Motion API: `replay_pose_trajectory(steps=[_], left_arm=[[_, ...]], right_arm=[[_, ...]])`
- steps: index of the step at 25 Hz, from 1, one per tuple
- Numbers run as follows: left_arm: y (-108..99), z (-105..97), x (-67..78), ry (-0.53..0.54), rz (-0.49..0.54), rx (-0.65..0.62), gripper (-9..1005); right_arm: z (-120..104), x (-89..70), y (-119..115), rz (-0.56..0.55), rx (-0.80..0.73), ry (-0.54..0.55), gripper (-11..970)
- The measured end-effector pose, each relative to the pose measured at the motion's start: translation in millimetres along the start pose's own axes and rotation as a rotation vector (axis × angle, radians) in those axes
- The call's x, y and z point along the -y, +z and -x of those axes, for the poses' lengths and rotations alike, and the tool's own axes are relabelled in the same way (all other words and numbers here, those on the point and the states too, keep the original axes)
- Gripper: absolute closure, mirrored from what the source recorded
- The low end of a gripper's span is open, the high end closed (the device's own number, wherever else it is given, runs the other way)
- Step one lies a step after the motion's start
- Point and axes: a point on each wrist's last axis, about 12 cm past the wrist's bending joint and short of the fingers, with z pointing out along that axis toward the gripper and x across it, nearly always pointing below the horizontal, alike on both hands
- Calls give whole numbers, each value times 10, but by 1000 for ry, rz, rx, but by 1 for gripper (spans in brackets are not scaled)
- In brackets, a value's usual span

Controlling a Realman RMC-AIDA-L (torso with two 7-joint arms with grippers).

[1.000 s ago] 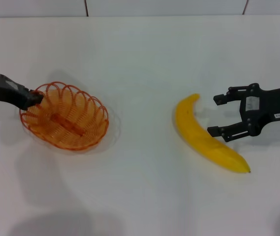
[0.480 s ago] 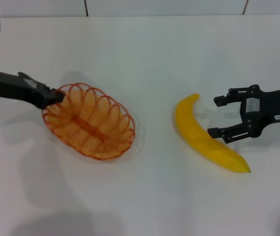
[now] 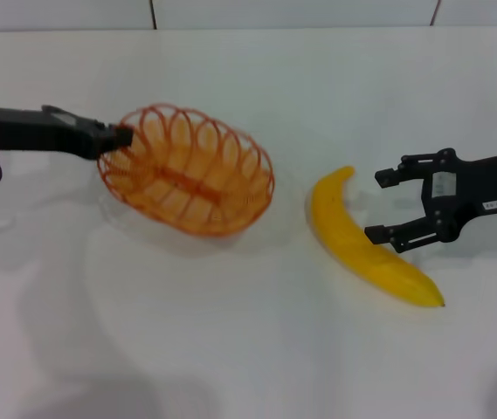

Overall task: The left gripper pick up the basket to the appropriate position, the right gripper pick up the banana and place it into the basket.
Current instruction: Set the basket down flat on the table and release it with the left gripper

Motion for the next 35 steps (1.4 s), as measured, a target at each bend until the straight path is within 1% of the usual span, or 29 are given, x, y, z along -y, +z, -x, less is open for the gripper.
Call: replay_pose_trajectory(steps=[3, 5, 6, 14, 17, 21, 28, 35], left_arm=[[-11, -57, -38, -71, 12, 44, 938], [41, -140, -75, -135, 31, 68, 938], [41, -140, -75, -135, 31, 68, 939], [188, -263, -159, -254, 109, 123, 936], [267, -253, -156, -271, 120, 123, 928], [350, -332, -153, -296, 139, 96, 917], [365, -393, -169, -302, 162, 80, 898], [387, -405, -150, -274, 157, 60, 878]], right_arm=[[16, 7, 10, 3, -5, -6, 62], [14, 7, 11, 4, -8, -6, 62], [13, 6, 13, 4, -9, -6, 62], [47, 1, 55, 22, -21, -19, 62], [77, 9, 71, 27, -24, -24, 63], [97, 17, 108, 39, -38, -25, 63], [100, 16, 120, 43, -42, -26, 63], [99, 16, 118, 43, -42, -26, 64]])
